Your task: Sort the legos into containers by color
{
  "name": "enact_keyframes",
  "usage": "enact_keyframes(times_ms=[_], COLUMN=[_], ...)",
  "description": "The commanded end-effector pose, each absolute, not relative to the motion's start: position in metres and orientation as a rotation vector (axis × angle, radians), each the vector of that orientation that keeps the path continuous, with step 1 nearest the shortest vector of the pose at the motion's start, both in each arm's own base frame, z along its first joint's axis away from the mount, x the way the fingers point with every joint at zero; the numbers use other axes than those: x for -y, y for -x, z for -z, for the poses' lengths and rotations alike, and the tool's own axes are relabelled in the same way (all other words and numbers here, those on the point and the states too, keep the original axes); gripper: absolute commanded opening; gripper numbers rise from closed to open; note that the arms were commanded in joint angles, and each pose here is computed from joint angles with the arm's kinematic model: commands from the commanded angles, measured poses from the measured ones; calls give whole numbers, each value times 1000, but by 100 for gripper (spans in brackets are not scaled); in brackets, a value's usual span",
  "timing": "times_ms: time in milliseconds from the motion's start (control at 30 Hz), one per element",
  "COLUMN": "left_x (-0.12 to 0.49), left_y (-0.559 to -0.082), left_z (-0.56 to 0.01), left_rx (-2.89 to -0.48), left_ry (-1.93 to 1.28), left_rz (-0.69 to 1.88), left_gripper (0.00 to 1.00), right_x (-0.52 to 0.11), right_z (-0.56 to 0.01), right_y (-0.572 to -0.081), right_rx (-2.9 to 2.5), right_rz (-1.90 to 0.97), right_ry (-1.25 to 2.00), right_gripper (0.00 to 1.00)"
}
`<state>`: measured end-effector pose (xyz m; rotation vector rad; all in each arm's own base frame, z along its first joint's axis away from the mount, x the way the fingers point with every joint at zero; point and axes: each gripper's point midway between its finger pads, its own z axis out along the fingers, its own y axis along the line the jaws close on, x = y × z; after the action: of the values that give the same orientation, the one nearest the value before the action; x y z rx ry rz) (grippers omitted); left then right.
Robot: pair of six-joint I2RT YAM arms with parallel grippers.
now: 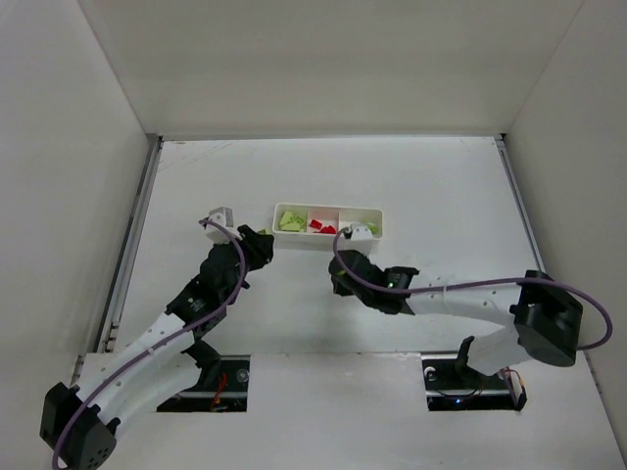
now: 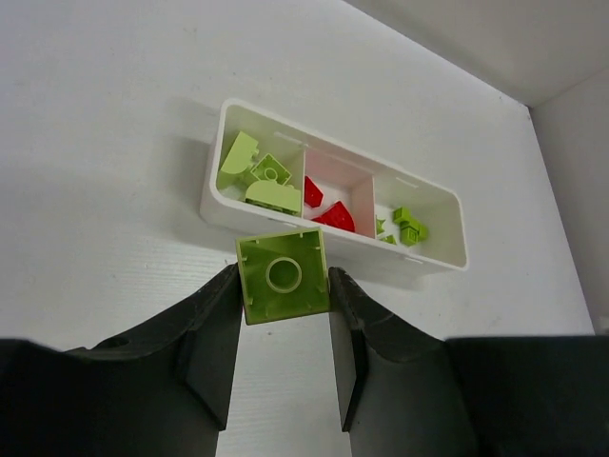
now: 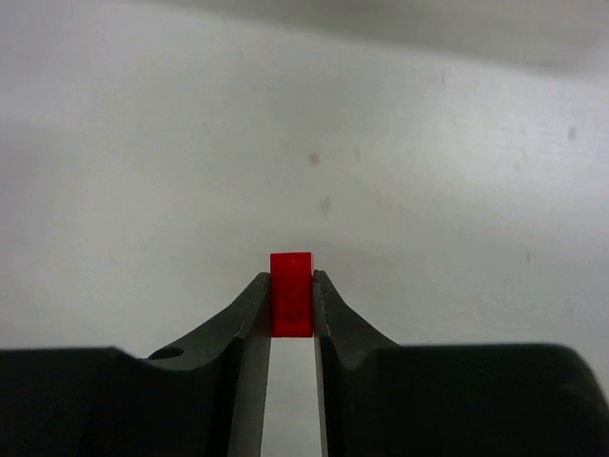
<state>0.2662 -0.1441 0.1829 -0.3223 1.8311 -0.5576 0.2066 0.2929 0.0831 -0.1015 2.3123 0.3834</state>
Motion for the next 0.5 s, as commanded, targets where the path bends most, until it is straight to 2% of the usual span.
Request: enact_keyframes(times_ms=[0,100,233,333,467], left_x=[151,152,155,157,160], left_y=[-264,-265,-266,-269,-280], left_z=[-179,-175,-175,-180,-181], left_rx=[-1864,-1879,-1887,-1886,-1893], left_ry=[327,326,313,305,297], left_rz=[608,603,598,594,568], left_gripper=[21,22,22,22,22], right_x=[-315,-322,-331,-335,-340], right_z=[-141,-168,-171,-157,-141], right_y=[-264,-312,-362,-387,-404], right_rx=[-2125,-2044,-2008,-2027,-2048], right_rz=[-434,-460,-454,-424,-420], right_ry=[87,46,38,31,19], right_gripper=[25,25,26,27,33])
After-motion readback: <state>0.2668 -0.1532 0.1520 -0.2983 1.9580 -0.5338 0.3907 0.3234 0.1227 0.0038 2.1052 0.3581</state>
